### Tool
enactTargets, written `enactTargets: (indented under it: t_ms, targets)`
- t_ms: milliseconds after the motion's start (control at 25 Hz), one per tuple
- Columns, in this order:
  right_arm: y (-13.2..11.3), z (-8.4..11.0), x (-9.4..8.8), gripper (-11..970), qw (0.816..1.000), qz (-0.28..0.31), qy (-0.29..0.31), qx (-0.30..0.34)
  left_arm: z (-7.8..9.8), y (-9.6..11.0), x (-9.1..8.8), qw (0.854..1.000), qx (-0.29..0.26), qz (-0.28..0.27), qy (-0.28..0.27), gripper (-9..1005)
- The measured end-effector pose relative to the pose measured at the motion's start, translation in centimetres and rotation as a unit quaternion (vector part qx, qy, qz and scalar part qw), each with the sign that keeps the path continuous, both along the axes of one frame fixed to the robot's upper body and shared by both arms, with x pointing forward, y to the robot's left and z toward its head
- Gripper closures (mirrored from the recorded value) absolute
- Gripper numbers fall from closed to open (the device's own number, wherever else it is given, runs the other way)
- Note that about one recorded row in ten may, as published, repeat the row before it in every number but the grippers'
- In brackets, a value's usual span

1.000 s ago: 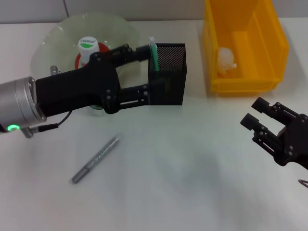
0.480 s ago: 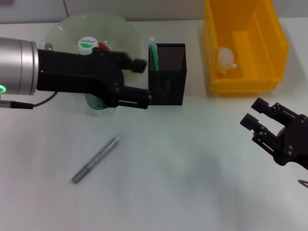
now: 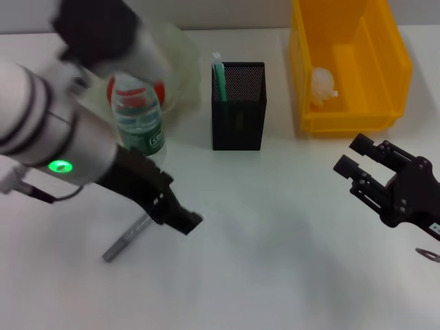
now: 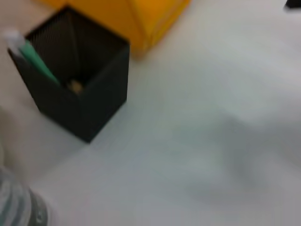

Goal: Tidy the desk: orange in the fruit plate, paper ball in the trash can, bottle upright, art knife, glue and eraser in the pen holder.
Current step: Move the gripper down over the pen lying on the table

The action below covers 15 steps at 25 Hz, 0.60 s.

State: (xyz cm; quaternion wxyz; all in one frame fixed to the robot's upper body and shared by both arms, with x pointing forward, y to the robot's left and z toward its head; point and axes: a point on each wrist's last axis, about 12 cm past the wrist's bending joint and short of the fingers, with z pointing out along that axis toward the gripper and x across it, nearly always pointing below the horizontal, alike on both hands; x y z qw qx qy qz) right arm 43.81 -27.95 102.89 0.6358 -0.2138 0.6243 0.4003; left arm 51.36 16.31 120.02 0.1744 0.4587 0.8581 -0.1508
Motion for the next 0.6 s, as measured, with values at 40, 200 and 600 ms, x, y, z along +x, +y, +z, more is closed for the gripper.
enactTargets:
  t_ms: [40, 200, 600]
  targets:
    - [0.0, 0.0, 0.0, 462, 1.000, 0.000, 0.000, 0.000, 0.0, 0.0, 0.0, 1.000, 0.000, 0.000, 0.000, 232]
    - [0.1, -0.2, 0.0, 462, 1.000, -0.003, 0.006, -0.002, -1.4, -2.6, 0.0, 0.997, 0.075, 0.000, -0.010, 239]
    - [0.2, -0.2, 0.1, 462, 1.000, 0.000, -0.003, -0.009, -3.4, -4.0, 1.4, 0.994, 0.105, 0.013, 0.006, 255]
